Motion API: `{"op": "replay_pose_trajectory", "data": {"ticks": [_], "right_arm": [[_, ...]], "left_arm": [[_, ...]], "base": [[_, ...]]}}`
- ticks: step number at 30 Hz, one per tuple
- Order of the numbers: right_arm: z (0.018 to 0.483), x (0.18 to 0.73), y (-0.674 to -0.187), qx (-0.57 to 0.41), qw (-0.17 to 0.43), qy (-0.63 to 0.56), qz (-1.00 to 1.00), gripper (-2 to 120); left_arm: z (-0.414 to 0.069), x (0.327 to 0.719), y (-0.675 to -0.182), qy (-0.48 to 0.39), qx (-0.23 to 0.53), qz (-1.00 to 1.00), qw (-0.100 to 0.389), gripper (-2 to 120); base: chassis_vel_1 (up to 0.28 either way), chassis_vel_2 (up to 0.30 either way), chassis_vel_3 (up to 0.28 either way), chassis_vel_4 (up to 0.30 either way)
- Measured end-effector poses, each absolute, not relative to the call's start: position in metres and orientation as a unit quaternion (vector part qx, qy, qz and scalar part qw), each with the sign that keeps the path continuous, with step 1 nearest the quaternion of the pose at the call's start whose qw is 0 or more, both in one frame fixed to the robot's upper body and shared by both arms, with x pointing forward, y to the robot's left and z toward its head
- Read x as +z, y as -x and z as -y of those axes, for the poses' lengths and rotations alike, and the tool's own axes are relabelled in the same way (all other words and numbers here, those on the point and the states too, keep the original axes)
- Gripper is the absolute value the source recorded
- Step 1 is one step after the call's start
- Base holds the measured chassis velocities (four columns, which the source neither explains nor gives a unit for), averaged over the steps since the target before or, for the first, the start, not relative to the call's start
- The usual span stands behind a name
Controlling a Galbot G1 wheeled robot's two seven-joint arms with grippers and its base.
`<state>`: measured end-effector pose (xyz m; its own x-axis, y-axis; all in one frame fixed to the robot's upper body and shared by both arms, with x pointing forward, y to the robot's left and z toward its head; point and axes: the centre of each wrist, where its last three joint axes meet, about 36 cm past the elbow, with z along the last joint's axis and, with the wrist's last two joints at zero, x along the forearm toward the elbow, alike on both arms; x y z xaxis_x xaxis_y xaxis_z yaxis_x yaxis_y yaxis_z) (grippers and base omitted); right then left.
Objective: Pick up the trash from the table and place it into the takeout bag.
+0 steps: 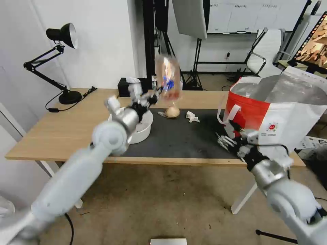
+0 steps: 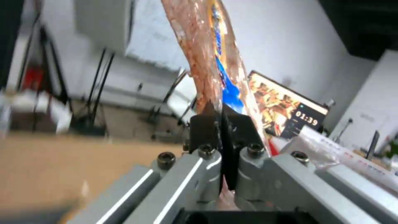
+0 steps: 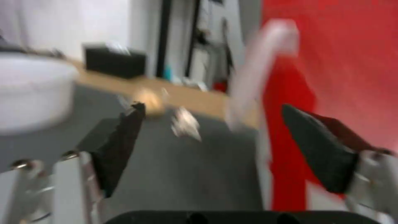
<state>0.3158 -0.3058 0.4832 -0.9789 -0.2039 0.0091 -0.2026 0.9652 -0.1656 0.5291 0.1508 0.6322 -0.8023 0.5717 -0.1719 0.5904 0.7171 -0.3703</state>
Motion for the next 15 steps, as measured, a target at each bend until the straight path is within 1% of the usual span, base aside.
{"op": "replay_pose_trajectory", "data": {"ticks": [1,3,4,5,7,8,9,10,13,14,15], "right_arm": [[0.306,0.479,-0.304,-0.086,-0.013,0.094,-0.992,95],[0.306,0.479,-0.304,-0.086,-0.013,0.094,-0.992,95],[0.306,0.471,-0.284,-0.088,-0.038,0.081,-0.992,99],[0.306,0.471,-0.284,-0.088,-0.038,0.081,-0.992,99],[0.303,0.464,-0.271,-0.085,-0.051,0.072,-0.992,100],[0.301,0.463,-0.267,-0.083,-0.053,0.07,-0.993,100],[0.298,0.461,-0.263,-0.078,-0.054,0.066,-0.993,100],[0.298,0.461,-0.263,-0.078,-0.054,0.066,-0.993,100],[0.29,0.458,-0.257,-0.067,-0.053,0.061,-0.994,100],[0.29,0.458,-0.257,-0.067,-0.053,0.061,-0.994,100],[0.287,0.457,-0.255,-0.065,-0.053,0.06,-0.995,100]], "left_arm": [[-0.138,0.643,-0.537,-0.325,-0.182,-0.927,0.041,0],[-0.138,0.643,-0.537,-0.325,-0.182,-0.927,0.041,0],[-0.104,0.663,-0.552,-0.347,-0.111,-0.928,0.08,0],[-0.104,0.663,-0.552,-0.347,-0.111,-0.928,0.08,0],[-0.062,0.676,-0.562,-0.365,-0.032,-0.924,0.114,0],[-0.048,0.677,-0.565,-0.367,-0.005,-0.922,0.124,0],[-0.026,0.675,-0.57,-0.371,0.04,-0.917,0.141,0],[-0.026,0.675,-0.57,-0.371,0.04,-0.917,0.141,0],[0.02,0.667,-0.584,-0.394,0.135,-0.892,0.176,0],[0.02,0.667,-0.584,-0.394,0.135,-0.892,0.176,0],[0.031,0.661,-0.589,-0.404,0.165,-0.88,0.187,0]], "base": [[0.0,0.0,0.0,0.0],[0.0,0.0,0.0,0.0],[0.0,0.0,0.0,0.0],[0.0,0.0,0.0,0.0],[0.0,0.0,0.0,0.0],[0.0,0.0,0.0,0.0],[0.0,0.0,0.0,0.0],[0.0,0.0,0.0,0.0],[0.0,0.0,0.0,0.0],[0.0,0.0,0.0,0.0],[0.0,0.0,0.0,0.0]]}}
